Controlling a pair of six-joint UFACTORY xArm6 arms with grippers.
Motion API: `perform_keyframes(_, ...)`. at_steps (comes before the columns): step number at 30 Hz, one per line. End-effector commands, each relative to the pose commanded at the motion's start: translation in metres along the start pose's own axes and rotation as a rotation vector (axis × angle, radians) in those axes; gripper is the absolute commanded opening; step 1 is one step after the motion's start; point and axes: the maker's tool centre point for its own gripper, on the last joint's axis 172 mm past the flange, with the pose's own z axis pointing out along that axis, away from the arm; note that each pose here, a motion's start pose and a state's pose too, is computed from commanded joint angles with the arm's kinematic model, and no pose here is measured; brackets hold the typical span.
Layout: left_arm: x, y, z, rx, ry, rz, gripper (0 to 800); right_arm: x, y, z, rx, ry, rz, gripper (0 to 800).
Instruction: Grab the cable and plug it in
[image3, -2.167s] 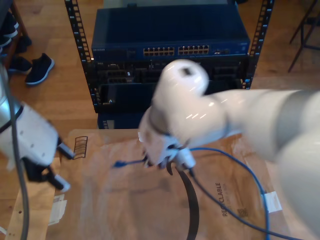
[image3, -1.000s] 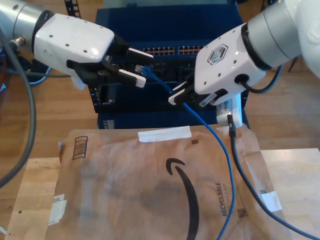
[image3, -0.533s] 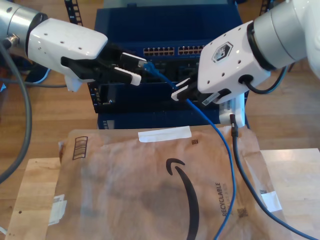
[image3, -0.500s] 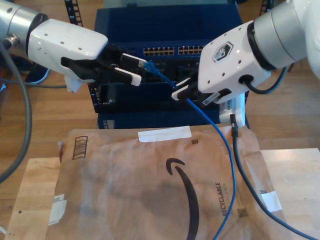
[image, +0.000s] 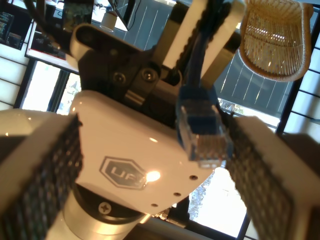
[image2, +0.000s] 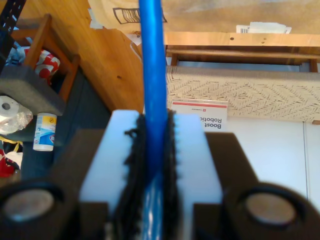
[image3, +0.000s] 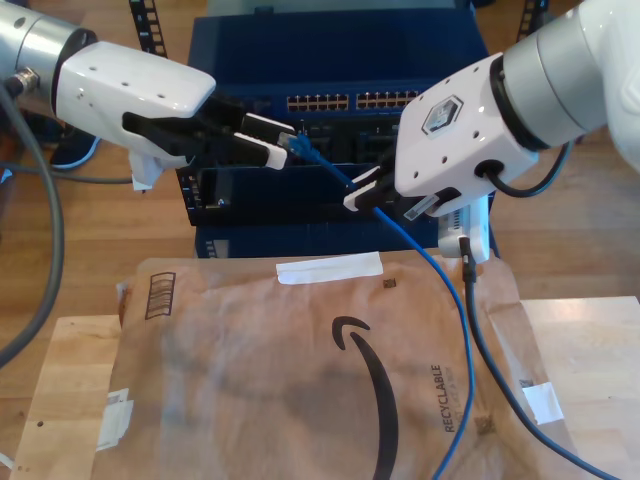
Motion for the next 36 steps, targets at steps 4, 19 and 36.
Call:
perform_keyframes(4,0.000,0.001,0.000,-0.002,-0.001,-0.001,356,0.000,0.000,0.000,0.000,0.000,0.000,1)
perform_keyframes(19,0.000,0.006,-0.005,-0.025,-0.005,0.002,240,-0.002,0.004,0.003,-0.010,0.000,-0.007,1)
perform_keyframes(36,0.005,0.014,-0.006,-0.054,-0.008,-0.008,116,-0.004,0.004,0.003,-0.011,-0.002,-0.007,1)
